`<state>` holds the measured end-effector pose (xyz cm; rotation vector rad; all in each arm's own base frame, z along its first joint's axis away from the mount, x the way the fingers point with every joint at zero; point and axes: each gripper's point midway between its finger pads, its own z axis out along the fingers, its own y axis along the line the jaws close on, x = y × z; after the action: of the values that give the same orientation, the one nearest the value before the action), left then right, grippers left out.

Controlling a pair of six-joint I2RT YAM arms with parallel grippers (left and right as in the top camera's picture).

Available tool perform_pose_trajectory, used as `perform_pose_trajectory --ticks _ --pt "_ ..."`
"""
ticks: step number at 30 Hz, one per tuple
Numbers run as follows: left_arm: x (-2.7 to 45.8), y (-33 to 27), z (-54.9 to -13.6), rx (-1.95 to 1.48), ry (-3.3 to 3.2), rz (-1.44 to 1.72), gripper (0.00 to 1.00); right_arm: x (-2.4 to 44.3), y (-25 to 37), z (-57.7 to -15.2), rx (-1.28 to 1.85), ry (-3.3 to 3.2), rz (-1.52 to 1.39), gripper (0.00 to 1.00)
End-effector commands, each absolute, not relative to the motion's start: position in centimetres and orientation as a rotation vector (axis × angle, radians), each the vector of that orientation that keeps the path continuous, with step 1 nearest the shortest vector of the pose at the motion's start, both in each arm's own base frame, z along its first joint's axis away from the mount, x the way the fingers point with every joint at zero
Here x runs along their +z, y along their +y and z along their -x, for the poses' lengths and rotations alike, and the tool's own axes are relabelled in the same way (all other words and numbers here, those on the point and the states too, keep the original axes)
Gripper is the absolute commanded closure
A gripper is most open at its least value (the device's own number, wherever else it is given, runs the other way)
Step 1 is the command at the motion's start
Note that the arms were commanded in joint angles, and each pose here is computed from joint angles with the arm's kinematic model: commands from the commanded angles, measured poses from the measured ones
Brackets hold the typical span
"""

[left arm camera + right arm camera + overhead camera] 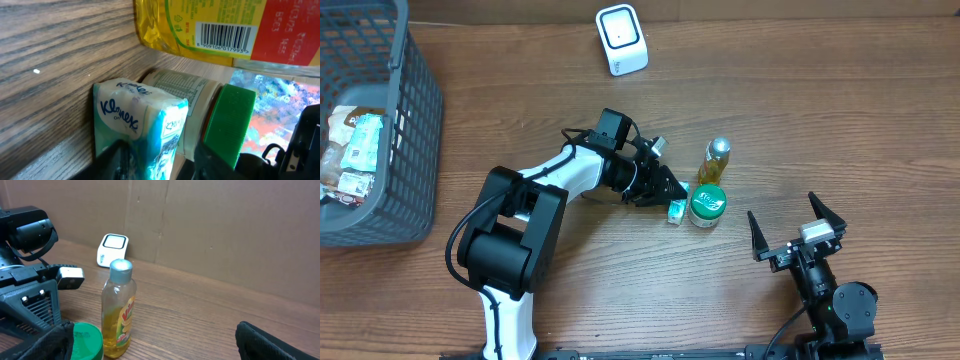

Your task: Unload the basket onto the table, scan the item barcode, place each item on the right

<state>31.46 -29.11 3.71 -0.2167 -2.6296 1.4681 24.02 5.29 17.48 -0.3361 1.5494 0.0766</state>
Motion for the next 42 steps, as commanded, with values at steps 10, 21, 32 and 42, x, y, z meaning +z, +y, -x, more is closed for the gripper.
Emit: perform_pose_trajectory --ticks 10,21,32,42 --pt "9.7 -28.3 -35.8 1.626 -2.758 0.353 0.0 17.3 5.3 -24.0 0.076 1.545 0.336 0.0" --pt "24.7 -18.1 -43.8 0.589 -3.62 0.216 0.0 17.3 5.3 -24.0 0.076 1.545 0.336 0.0" --pt "46.4 0.9 -44.7 -0.954 -4.089 -0.26 0.0 17.3 5.3 -24.0 0.076 1.545 0.336 0.0" --pt "46.6 13.5 -43.1 -1.171 -3.895 -0.858 0.0 17.3 5.3 -24.0 0.076 1.545 0.336 0.0"
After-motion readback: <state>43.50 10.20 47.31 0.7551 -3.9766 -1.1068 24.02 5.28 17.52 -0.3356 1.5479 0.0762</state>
